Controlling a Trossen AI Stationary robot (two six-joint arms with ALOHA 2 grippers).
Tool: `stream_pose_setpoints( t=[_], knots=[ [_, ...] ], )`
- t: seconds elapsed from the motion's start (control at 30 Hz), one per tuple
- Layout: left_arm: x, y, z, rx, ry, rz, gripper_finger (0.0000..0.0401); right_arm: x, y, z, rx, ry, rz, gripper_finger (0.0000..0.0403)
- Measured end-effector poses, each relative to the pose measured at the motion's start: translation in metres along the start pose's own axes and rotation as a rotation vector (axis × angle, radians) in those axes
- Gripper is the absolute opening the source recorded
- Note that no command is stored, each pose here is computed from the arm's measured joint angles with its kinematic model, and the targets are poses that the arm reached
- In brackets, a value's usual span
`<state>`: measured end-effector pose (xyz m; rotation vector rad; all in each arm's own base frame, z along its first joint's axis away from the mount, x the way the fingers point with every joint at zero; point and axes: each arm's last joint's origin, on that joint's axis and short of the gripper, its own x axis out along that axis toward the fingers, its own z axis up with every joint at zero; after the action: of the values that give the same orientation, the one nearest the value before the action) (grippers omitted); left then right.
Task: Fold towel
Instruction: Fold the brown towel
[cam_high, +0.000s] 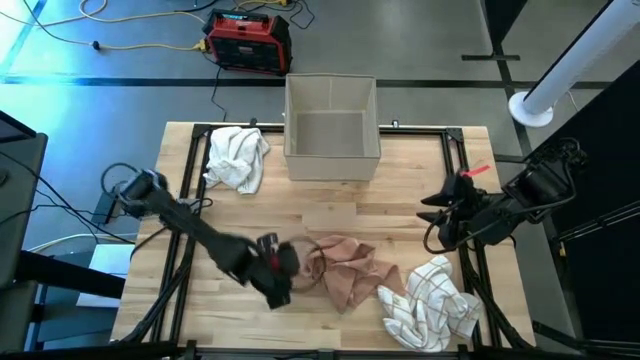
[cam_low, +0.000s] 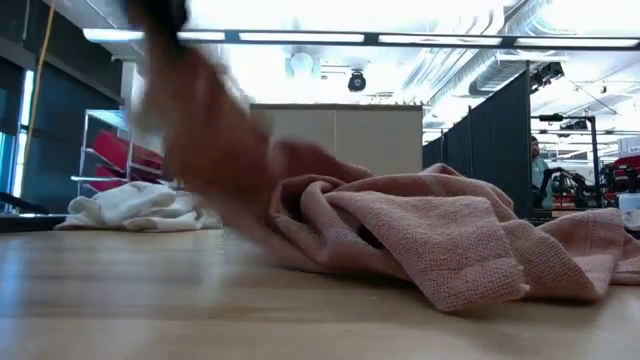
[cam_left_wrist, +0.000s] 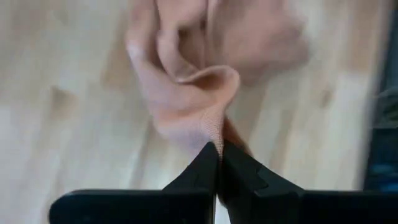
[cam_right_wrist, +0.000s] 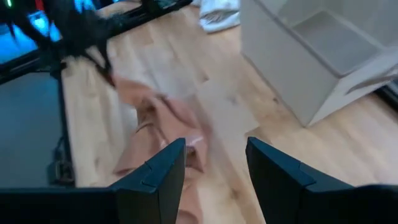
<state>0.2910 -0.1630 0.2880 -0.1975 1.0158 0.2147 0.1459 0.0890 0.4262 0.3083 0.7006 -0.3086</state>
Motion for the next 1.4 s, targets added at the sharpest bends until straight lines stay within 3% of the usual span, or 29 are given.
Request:
stream_pose_setpoints(
  t=[0.23, 0.4, 0.5, 0.6, 0.73, 0.93, 1.17, 1.27, 1.4],
  knots=[
    [-0.114, 0.055, 0.049, -0.139, -0.316, -0.106, 0.0001, -0.002, 0.006, -0.001, -0.031, -0.009, 0.054, 0.0157],
    [-0.155, 0.086, 0.055, -0.146, -0.442, -0.085, 0.0001, 0.002, 0.013, 0.000, -0.003, -0.014, 0.057, 0.0157],
    [-0.159, 0.101, 0.049, -0.152, -0.397, -0.026, 0.0000, 0.012, 0.022, -0.002, -0.024, 0.004, 0.033, 0.0157],
    [-0.146, 0.110, 0.041, -0.165, -0.245, 0.006, 0.0000, 0.027, 0.034, -0.005, -0.074, 0.029, -0.004, 0.0157],
    [-0.135, 0.103, 0.046, -0.165, -0.190, -0.126, 0.0000, 0.048, 0.051, -0.010, -0.156, 0.062, -0.048, 0.0157],
    [-0.150, 0.087, 0.075, -0.108, -0.470, -0.384, 0.0000, 0.071, 0.062, -0.011, -0.194, 0.100, -0.098, 0.0151],
    [-0.179, 0.085, 0.102, -0.129, -0.781, -0.629, 0.0000, 0.068, 0.058, -0.009, -0.172, 0.090, -0.096, 0.0137],
    [-0.181, 0.087, 0.101, -0.109, -0.775, -0.629, 0.0000, 0.064, 0.056, -0.008, -0.148, 0.086, -0.090, 0.0135],
    [-0.161, 0.095, 0.078, -0.065, -0.498, -0.468, 0.0000, 0.064, 0.055, -0.009, -0.131, 0.093, -0.100, 0.0135]
  ],
)
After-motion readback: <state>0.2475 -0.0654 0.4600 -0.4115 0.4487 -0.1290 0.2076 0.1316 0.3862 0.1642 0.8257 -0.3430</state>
